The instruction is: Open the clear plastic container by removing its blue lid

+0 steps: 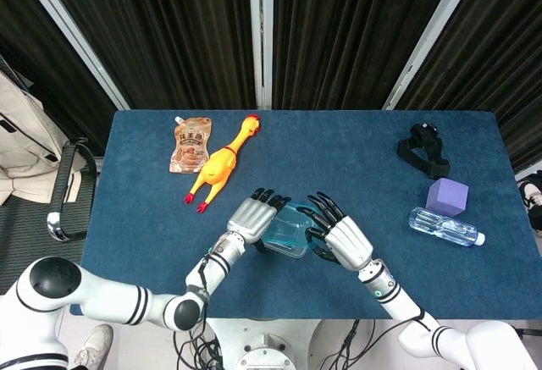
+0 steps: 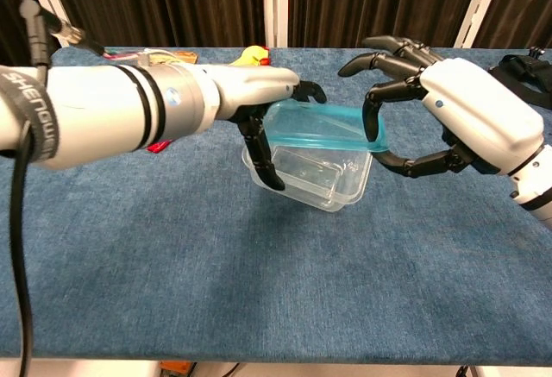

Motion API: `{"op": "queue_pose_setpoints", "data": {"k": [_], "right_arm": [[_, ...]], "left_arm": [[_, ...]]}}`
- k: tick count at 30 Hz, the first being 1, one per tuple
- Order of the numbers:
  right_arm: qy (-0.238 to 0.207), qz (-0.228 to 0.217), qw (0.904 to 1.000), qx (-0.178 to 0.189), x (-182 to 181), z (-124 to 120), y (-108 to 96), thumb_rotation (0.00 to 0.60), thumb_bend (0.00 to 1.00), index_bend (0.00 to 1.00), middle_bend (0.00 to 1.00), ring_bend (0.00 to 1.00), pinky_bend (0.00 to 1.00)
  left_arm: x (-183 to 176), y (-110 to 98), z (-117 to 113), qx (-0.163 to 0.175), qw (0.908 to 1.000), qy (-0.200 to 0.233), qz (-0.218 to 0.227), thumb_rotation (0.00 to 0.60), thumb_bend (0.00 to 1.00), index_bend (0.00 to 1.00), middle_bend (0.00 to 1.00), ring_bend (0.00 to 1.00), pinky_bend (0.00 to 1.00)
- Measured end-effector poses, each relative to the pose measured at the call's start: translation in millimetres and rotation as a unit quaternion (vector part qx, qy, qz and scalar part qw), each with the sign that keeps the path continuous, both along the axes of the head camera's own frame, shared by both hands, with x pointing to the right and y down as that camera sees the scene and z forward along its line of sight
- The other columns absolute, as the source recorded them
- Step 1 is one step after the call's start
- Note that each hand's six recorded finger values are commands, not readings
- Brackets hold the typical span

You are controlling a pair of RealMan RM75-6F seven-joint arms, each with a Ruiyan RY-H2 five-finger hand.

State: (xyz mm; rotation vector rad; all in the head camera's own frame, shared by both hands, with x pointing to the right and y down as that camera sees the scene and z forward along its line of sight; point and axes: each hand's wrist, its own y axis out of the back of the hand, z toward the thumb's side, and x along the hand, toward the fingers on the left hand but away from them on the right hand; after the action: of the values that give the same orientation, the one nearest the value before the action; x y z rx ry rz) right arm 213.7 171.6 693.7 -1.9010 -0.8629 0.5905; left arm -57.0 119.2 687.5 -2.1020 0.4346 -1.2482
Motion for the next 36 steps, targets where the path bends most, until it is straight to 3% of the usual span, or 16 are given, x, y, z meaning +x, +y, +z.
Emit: {"op": "queue_pose_setpoints", "data": {"k": [15,25,31,33,35,36], "right_arm": [[0.038,0.009,0.9981,0.047,21.8,-13.4,-14.1,0.6,0.93,0.65,0.19,0.0,0.0],[0.076,0.088,0.9861,0.119,81.0,-41.0,-45.7,0.6,0.93,0.65,0.19,0.0,0.0],[0.116,0.128,0.9791,0.108,113.1,-31.6,-56.9,0.6,0.93,0.62,0.16,0.0,0.0],[0.128,0.138,0.9777,0.094,122.4,-24.3,-58.5,0.6,0.92,0.55,0.13,0.0,0.0],[0.141,0.15,0.9759,0.074,132.9,-14.5,-58.7,0.6,0.84,0.38,0.07,0.0,0.0],[0.147,0.154,0.975,0.064,136.9,-9.9,-58.0,0.6,0.72,0.22,0.03,0.0,0.0]], "left_arm": [[-54.3,-12.0,-14.8,0.031,0.9984,0.014,-0.045,0.6,0.0,0.06,0.06,0.0,0.02],[-109.9,-21.8,-19.6,0.052,0.993,0.013,-0.106,0.6,0.0,0.06,0.06,0.0,0.01],[-139.6,-24.1,-22.9,0.071,0.9888,0.009,-0.131,0.6,0.0,0.06,0.06,0.0,0.01],[-149.7,-23.8,-23.1,0.079,0.9873,0.005,-0.138,0.6,0.0,0.06,0.06,0.0,0.01],[-160.5,-23.3,-21.3,0.088,0.986,-0.005,-0.142,0.6,0.0,0.06,0.06,0.0,0.01],[-165.3,-22.9,-20.0,0.091,0.9855,-0.011,-0.143,0.6,0.0,0.06,0.06,0.0,0.01]]}}
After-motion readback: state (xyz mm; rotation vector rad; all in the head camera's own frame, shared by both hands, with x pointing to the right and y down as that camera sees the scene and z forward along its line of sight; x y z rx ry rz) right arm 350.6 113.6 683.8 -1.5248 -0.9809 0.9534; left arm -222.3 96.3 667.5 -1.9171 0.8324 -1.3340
